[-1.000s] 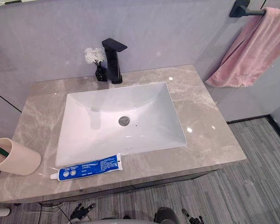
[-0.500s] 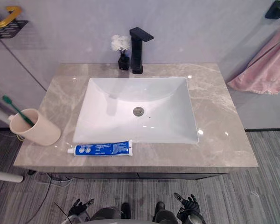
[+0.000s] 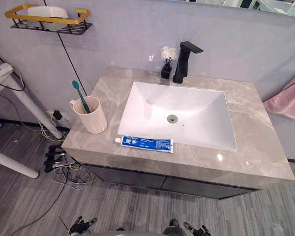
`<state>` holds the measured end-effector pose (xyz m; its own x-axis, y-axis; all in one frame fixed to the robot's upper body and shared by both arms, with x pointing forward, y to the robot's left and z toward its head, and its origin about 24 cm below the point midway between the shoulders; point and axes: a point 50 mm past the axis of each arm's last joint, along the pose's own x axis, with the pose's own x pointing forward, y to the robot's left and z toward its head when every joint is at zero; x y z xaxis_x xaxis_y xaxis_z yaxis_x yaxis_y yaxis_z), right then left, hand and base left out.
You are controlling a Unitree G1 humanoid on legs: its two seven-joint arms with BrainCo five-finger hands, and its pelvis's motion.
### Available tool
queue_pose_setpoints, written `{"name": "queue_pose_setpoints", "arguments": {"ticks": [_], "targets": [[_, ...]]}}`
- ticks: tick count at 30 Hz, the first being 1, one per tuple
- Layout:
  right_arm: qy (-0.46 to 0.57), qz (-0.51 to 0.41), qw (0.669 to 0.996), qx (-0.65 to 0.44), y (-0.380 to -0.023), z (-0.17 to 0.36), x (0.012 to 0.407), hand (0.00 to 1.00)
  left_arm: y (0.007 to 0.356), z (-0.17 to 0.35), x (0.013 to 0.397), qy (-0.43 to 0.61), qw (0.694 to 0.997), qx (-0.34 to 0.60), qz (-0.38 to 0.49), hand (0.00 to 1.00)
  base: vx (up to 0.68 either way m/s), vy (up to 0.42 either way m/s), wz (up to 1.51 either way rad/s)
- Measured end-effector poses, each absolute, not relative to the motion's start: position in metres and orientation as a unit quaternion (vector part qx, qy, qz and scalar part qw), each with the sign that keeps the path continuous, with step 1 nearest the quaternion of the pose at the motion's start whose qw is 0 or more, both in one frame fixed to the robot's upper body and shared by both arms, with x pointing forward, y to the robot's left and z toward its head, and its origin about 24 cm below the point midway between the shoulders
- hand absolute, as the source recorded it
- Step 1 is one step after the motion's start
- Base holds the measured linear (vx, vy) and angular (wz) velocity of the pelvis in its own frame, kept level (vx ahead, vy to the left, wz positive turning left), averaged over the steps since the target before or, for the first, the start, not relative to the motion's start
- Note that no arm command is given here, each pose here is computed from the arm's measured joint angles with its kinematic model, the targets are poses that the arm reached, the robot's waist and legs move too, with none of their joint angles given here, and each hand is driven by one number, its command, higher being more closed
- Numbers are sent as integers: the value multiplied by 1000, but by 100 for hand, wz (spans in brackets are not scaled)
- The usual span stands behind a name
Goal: Organize washtable
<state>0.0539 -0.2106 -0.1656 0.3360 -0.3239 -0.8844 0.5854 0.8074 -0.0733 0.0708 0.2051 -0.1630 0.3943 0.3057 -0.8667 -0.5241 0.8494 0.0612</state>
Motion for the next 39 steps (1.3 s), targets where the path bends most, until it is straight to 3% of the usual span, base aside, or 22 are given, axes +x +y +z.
{"name": "queue_pose_setpoints", "arguments": {"ticks": [10,14,25,36,39], "targets": [[481,-270,825,120,-215,-161,70,0,201,-165,73,502,828,-103,226,0,-75,39,-77],[532,-244,806,87,-208,-168,43,0,204,-164,79,504,837,-85,196,0,-5,-29,-31],[551,-174,815,44,-208,-170,53,0,195,-163,91,511,851,-36,116,0,33,-27,1],[538,-255,794,122,-212,-170,39,0,192,-164,91,514,849,-43,119,0,0,0,0],[492,-285,808,157,-215,-164,46,0,196,-164,91,513,848,-43,128,0,-7,0,-13]]}}
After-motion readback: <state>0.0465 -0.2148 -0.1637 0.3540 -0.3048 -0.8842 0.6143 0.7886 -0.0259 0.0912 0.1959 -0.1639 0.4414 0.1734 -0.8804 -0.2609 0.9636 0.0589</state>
